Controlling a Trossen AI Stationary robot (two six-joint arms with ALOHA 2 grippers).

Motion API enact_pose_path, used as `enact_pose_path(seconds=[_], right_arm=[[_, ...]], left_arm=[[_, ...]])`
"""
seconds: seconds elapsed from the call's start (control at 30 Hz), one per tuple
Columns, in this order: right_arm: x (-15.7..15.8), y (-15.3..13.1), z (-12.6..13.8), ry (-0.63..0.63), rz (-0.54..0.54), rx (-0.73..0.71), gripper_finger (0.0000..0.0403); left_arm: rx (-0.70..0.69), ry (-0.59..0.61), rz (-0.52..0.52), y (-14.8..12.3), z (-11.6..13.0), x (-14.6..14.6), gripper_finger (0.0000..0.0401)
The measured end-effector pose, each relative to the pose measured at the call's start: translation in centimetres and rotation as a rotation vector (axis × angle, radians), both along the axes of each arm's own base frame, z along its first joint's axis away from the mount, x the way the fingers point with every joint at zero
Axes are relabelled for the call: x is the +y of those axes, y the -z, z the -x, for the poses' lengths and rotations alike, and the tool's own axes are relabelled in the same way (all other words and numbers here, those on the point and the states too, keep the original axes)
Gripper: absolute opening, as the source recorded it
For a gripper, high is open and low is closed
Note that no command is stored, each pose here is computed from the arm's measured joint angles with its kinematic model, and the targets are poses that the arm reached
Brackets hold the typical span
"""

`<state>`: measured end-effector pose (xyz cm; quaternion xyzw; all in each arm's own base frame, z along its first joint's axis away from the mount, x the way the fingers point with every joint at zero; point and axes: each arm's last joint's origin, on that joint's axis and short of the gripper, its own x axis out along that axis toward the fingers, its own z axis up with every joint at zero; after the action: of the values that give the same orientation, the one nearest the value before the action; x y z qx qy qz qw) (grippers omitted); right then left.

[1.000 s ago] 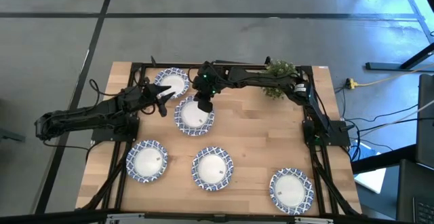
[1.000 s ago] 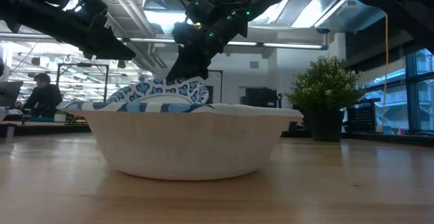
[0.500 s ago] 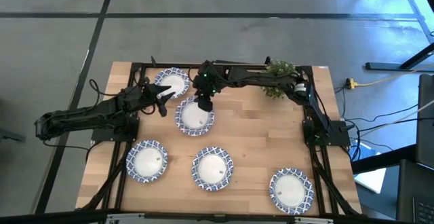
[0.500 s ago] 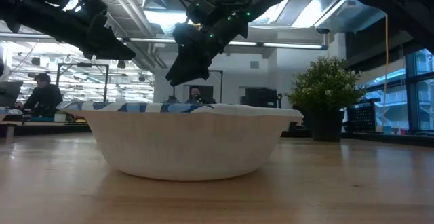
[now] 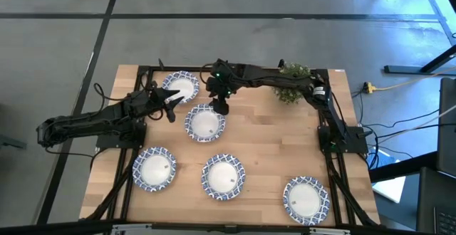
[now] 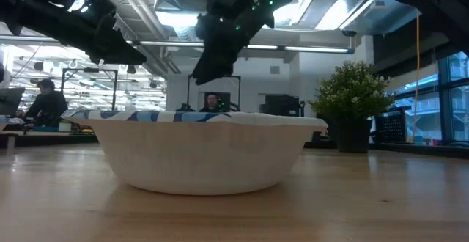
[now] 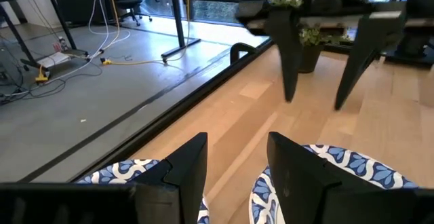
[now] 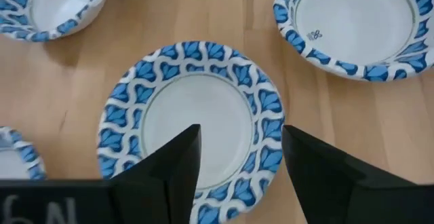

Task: Nest bowls inside each other
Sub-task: Stack the white patterned bowl on the other white patterned bowls

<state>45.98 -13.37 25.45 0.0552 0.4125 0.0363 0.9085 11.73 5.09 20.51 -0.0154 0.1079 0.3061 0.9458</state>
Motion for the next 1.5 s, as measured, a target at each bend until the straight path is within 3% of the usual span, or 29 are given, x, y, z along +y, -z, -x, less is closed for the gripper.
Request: enact_pose_path(seconds=[0.17, 0.4, 0.7, 0.87, 1.2, 1.5], right_arm=[[0.5, -1.6, 1.2, -0.049, 0.000, 0.021, 0.0206], [2.7, -3.3, 3.0, -0.201, -0.098, 0.073, 0.0206], [5.4, -3.4, 5.4, -0.221, -0.053, 0.108, 0.0206], [6.2, -2.5, 9.1, -0.146, -0.064, 0.067, 0.0206], [9.8, -2.0, 19.0, 0.078, -0.105, 0.006, 0.0206], [14.3, -1.0, 24.9, 0.147, -0.190, 0.017, 0.0206]], left_arm=[[0.000, 0.000, 0.000, 0.0, 0.0, 0.0, 0.0149], [0.000, 0.000, 0.000, 0.0, 0.0, 0.0, 0.0149], [0.000, 0.000, 0.001, 0.0, 0.0, 0.0, 0.0149], [0.000, 0.000, 0.000, 0.0, 0.0, 0.0, 0.0149], [-0.001, 0.001, 0.000, 0.0, 0.0, 0.0, 0.0149], [-0.001, 0.001, -0.001, 0.0, 0.0, 0.0, 0.0149]])
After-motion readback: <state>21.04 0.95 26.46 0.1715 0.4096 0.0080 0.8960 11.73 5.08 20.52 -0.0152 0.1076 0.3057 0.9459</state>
